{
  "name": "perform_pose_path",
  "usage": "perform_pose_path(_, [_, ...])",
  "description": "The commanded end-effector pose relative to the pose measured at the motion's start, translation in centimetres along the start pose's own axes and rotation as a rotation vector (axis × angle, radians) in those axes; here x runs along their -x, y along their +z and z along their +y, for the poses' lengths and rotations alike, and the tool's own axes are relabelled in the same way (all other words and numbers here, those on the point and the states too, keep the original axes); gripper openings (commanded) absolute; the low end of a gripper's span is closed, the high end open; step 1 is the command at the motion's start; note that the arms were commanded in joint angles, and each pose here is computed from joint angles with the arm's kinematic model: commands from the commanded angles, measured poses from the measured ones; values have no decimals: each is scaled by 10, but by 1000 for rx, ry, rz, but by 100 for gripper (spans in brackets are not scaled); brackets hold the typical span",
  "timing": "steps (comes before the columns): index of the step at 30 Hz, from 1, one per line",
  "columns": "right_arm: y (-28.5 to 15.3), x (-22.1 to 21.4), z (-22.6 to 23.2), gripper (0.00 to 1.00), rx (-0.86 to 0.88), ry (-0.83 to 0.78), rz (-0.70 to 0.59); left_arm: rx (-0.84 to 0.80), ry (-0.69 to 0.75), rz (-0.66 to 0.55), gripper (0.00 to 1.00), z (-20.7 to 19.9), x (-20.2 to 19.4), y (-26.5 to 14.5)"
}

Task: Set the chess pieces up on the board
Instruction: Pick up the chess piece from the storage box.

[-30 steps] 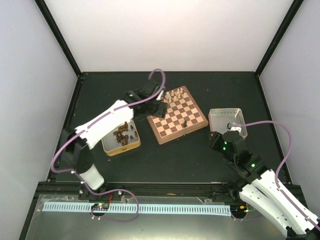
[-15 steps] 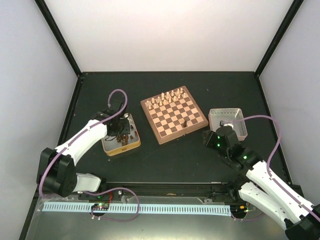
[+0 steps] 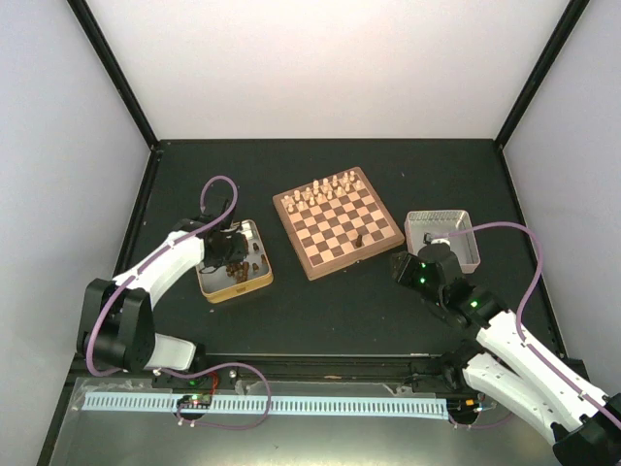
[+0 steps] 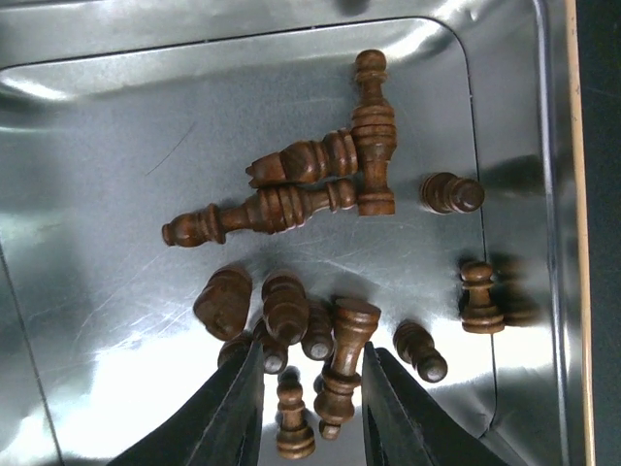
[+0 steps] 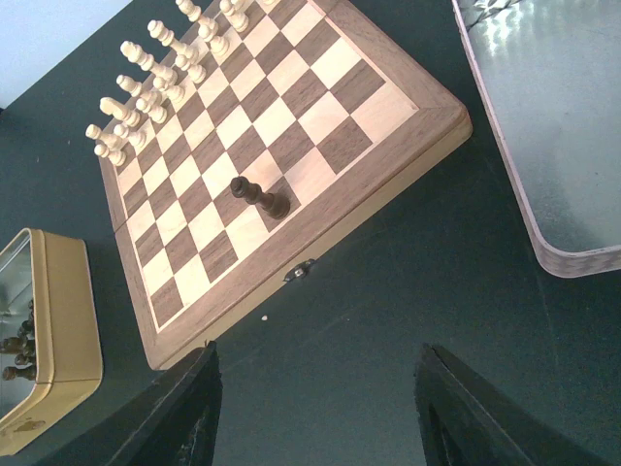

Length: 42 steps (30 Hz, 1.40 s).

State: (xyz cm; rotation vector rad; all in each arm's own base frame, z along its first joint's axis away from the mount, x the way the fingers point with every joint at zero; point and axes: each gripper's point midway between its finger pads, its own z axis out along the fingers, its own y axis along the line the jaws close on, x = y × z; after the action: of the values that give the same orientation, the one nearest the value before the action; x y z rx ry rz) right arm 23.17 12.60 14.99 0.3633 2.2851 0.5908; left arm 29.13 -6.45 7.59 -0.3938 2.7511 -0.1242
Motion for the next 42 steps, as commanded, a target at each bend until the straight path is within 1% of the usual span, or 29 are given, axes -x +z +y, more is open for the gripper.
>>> perform_pose_path(1, [-4, 10, 10, 55, 31, 1, -27, -43, 6, -5, 30, -9, 8, 6])
perform_pose_path(6, [-4, 10, 10, 55, 34, 5, -25, 5, 9, -7, 33, -3, 11, 15])
perform_pose_path(11, [-7, 10, 7, 54, 24, 8, -30, 30, 11, 15, 33, 1, 8, 26])
perform_pose_path(13, [-9, 10, 6, 54, 26, 10, -37, 34, 13, 25, 31, 0, 7, 30])
perform_pose_path(16, [-10, 10, 4, 54, 26, 14, -44, 43, 15, 23, 20, 1, 9, 33])
perform_pose_path(19, [-10, 10, 4, 54, 26, 14, -42, 48, 22, 7, 12, 0, 14, 28])
perform_pose_path(22, [-9, 9, 4, 54, 25, 15, -39, 50, 25, -35, 10, 0, 23, 13])
perform_pose_path(27, [-9, 10, 5, 54, 29, 19, -41, 19, 44, -81, 10, -7, 32, -18])
perform_pose_path(30, [-10, 10, 5, 54, 30, 22, -44, -41, 58, -95, 11, -18, 33, -34])
perform_pose_path(33, [-11, 11, 3, 54, 24, 29, -51, -151, 82, -92, 11, -39, 32, -47])
perform_pose_path(38, [-16, 13, 1, 54, 28, 47, -73, -411, 162, -21, 11, -96, 17, -66])
perform_pose_path(42, [-19, 13, -2, 54, 26, 55, -81, -532, 236, 37, 11, -140, 0, -78])
